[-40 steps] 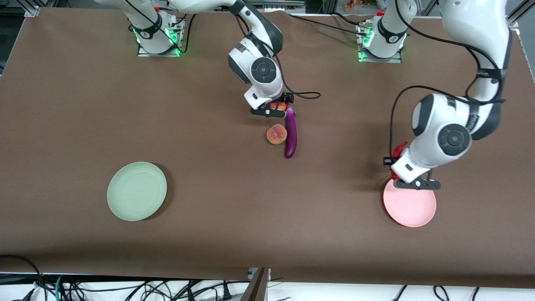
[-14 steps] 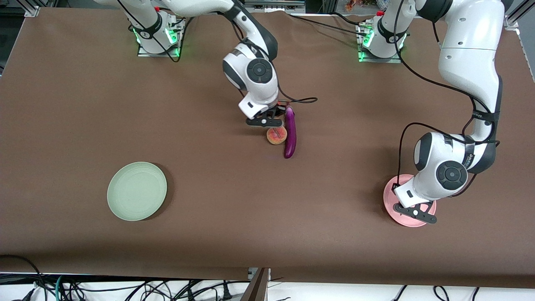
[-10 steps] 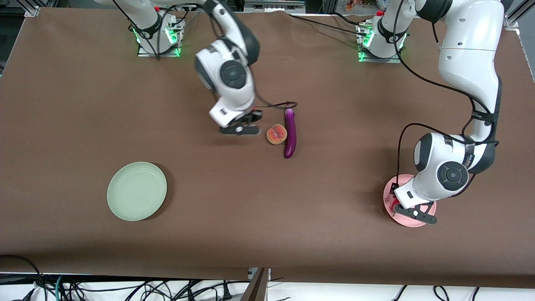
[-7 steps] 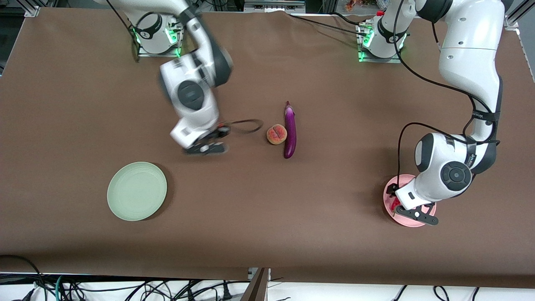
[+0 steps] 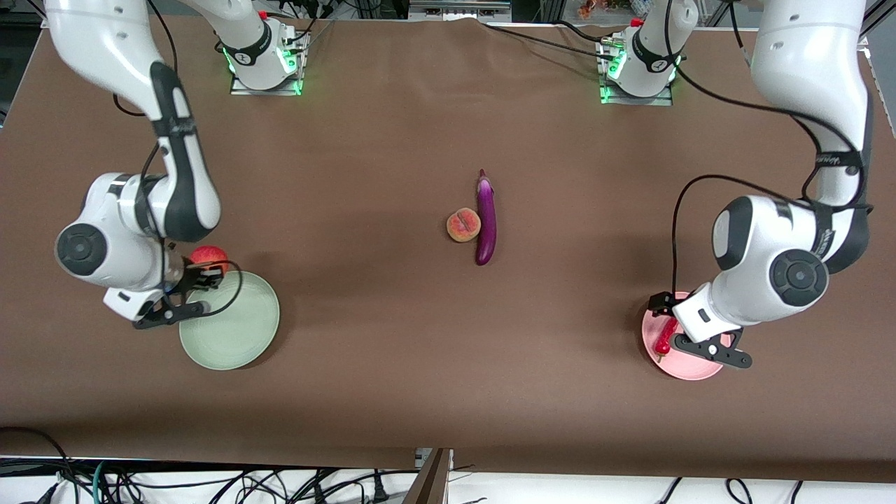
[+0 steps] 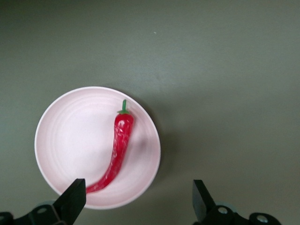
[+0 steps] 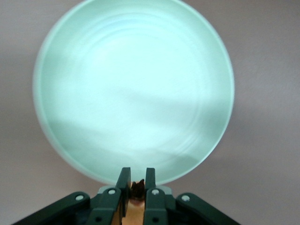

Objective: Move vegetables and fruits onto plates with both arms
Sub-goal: 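Carry the pomegranate with the right gripper while the left gripper drops the chili, then open the right gripper on the plate while the left gripper reaches the eggplant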

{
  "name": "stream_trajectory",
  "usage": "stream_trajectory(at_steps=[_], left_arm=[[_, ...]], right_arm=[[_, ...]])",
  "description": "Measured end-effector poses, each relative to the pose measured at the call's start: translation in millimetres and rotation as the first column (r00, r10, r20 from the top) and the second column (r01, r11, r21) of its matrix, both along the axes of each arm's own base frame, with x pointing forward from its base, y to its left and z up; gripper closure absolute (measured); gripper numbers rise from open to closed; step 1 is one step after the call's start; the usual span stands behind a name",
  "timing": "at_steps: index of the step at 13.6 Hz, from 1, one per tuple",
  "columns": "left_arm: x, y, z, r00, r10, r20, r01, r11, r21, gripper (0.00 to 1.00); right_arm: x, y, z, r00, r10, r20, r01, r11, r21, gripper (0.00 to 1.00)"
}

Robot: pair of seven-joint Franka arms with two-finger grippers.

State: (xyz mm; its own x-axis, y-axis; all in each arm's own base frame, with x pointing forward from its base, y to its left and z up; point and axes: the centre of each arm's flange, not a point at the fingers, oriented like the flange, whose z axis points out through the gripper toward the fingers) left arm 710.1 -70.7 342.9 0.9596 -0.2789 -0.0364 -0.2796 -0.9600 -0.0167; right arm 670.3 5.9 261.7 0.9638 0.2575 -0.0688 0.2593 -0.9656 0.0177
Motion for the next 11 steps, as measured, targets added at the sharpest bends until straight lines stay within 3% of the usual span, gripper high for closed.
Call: stream_trajectory(at_steps=[4,7,11], left_arm=[[-18,-3,63,1.000,0.006,-0.019,-0.006,1.000,0.006,0.00],[-38,-28,81,0.995,-0.007,-0.101,0.003,0.999,-0.039,0.00],[-85,-123,41,0.954,-0.093,-0.286,0.044,0.984,-0.174,0.00]], right_arm=[[13,-3,-34,0.998,-0.013,0.053,0.012,1.000,0.014,0.84],[22,-2,-35,0.997,-0.030,0.074,0.027,0.999,0.031,0.84],[42,7,-9,0.990,-0.027,0.135,0.020,0.998,0.053,0.46]])
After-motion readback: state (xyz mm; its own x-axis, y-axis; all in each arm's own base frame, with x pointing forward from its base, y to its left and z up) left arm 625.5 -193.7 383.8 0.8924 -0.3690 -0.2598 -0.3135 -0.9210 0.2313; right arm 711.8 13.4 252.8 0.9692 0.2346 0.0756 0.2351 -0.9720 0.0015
